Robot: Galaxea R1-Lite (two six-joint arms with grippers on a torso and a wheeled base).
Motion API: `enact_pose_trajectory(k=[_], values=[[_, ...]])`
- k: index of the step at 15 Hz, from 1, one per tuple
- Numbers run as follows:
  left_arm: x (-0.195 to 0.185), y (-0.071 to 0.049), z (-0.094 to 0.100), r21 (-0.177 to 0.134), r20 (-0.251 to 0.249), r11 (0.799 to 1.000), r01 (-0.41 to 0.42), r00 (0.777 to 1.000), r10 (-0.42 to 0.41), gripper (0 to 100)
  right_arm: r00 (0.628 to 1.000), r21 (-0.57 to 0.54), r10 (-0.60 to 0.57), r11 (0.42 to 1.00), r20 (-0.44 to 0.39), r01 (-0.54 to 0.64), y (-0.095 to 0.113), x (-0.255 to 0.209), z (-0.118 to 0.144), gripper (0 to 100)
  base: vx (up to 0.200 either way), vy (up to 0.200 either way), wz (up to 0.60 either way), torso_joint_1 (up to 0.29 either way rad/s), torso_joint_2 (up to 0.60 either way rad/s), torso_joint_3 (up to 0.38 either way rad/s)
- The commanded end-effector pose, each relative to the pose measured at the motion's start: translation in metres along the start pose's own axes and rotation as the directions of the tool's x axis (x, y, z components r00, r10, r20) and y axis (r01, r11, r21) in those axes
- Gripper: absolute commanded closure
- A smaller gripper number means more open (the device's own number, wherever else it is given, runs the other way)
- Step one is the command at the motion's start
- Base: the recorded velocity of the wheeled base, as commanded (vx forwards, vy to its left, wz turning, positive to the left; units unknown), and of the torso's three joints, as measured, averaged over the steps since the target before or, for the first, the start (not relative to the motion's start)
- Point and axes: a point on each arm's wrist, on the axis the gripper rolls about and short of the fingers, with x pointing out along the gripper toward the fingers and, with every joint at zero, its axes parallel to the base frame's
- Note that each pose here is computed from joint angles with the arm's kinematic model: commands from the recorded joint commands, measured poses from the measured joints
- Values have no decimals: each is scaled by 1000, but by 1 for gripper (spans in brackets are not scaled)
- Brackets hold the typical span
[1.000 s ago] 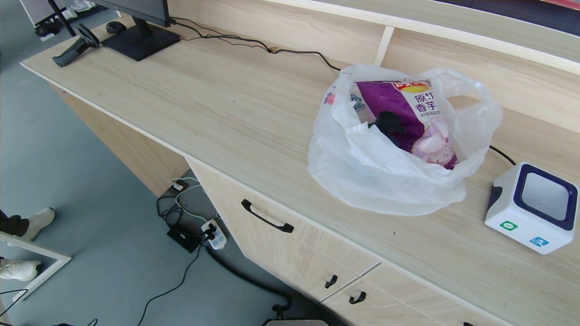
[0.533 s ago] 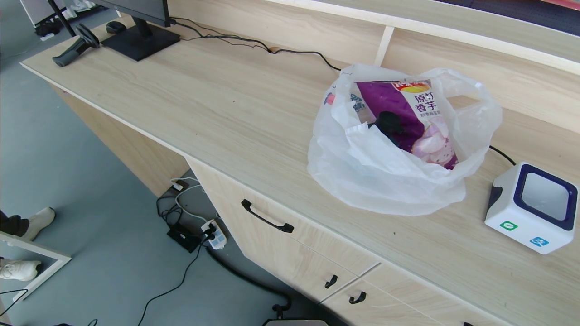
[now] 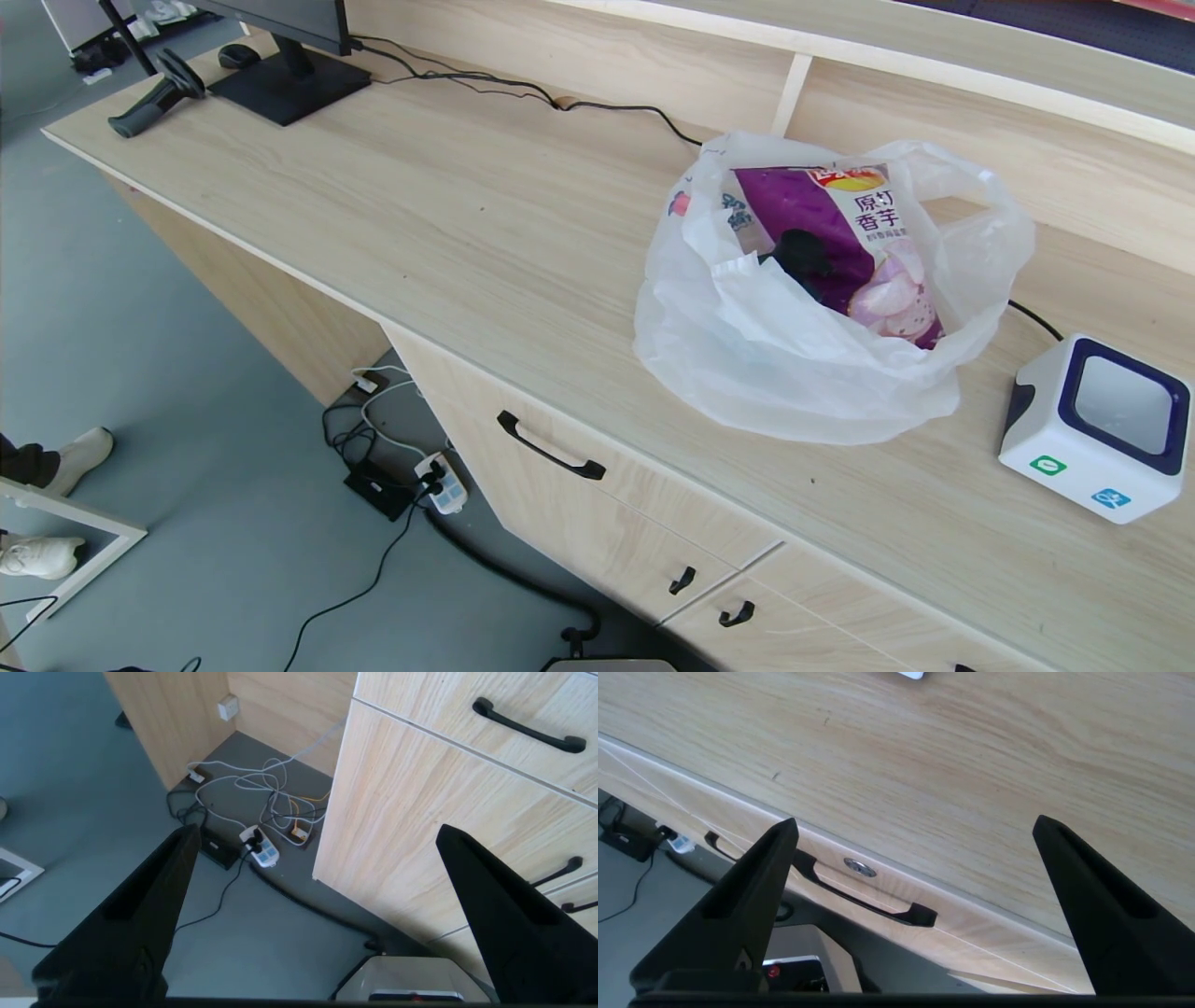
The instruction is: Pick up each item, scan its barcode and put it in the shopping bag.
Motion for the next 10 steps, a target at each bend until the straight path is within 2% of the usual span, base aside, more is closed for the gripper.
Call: enact_pose_trajectory(k=[1, 10], values=[[0, 0, 0, 0, -1, 1000, -1, 1000, 1, 0, 1000, 0, 0, 1000, -3, 0, 0, 0, 0, 0, 0, 0, 0, 0, 0, 0], [0, 0, 0, 0, -1, 1000, -1, 1000, 1, 0, 1000, 0, 0, 1000, -3, 0, 0, 0, 0, 0, 0, 0, 0, 0, 0, 0]])
